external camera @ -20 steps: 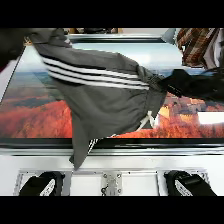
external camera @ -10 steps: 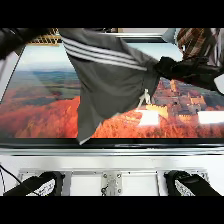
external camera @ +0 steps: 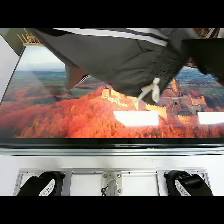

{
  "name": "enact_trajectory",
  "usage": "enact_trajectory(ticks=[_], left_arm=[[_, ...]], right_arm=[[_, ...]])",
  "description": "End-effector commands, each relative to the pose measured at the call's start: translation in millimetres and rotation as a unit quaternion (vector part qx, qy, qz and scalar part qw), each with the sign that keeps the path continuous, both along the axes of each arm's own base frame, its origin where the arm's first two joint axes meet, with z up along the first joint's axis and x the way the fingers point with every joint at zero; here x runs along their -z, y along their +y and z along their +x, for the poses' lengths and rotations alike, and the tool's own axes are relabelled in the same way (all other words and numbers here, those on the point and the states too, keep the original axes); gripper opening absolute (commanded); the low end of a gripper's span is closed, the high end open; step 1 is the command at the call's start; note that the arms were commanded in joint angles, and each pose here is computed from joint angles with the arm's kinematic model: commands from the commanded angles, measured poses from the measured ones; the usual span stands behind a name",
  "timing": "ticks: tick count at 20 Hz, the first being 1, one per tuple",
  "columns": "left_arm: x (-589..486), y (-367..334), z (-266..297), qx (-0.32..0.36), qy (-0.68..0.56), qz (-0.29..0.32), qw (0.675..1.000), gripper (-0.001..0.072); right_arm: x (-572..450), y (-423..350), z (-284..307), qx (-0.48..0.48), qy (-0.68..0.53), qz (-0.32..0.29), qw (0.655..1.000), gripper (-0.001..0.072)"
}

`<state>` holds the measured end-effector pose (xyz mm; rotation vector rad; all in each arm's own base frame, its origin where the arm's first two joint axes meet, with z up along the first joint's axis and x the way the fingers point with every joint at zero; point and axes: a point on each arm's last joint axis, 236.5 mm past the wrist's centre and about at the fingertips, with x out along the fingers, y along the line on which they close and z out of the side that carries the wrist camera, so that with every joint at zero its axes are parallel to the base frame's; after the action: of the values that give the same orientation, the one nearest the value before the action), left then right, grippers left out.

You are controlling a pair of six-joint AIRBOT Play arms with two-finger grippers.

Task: Fold the clothes and pants, and hang the long-sleeved shirts on hangers.

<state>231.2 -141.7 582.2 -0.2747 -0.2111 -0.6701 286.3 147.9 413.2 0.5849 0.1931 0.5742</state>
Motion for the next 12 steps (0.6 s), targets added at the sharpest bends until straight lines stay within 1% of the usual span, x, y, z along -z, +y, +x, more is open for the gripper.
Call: enact_trajectory(ticks=[1, 3, 4, 6, 9, 10, 12], left_arm=[[-22.5, 4.3, -73.2, 0.002, -0.056, 0.004, 0.998, 0.0006], [-24.4, 5.0, -80.9, 0.002, -0.062, 0.004, 0.998, 0.0006], [-22.3, 5.2, -75.4, -0.001, -0.058, 0.006, 0.998, 0.0006], [-9.2, 0.8, -47.0, 0.003, -0.026, 0.014, 1.0, 0.0006], [45.3, -13.5, 37.0, 0.02, 0.087, 0.036, 0.995, 0.0006], [73.6, -19.0, 72.7, 0.026, 0.136, 0.045, 0.989, 0.0006], [134.3, -27.9, 144.3, 0.035, 0.223, 0.056, 0.973, 0.0007]], right_arm=[[-28.5, -2.8, -52.2, -0.014, -0.033, 0.029, 0.999, 0.0018], [-20.6, 0.7, -65.9, -0.027, -0.005, 0.036, 0.999, 0.0017], [-9.3, 4.8, -69.5, -0.038, 0.025, 0.036, 0.998, 0.0018], [22.7, 10.1, -69.2, -0.047, 0.103, 0.028, 0.993, 0.0018], [88.1, 0.6, -57.1, -0.014, 0.248, -0.001, 0.969, 0.0018], [108.6, -3.4, -50.6, -0.003, 0.284, -0.017, 0.959, 0.0017], [144.9, -3.5, -31.4, 0.004, 0.336, -0.032, 0.941, 0.0017]])
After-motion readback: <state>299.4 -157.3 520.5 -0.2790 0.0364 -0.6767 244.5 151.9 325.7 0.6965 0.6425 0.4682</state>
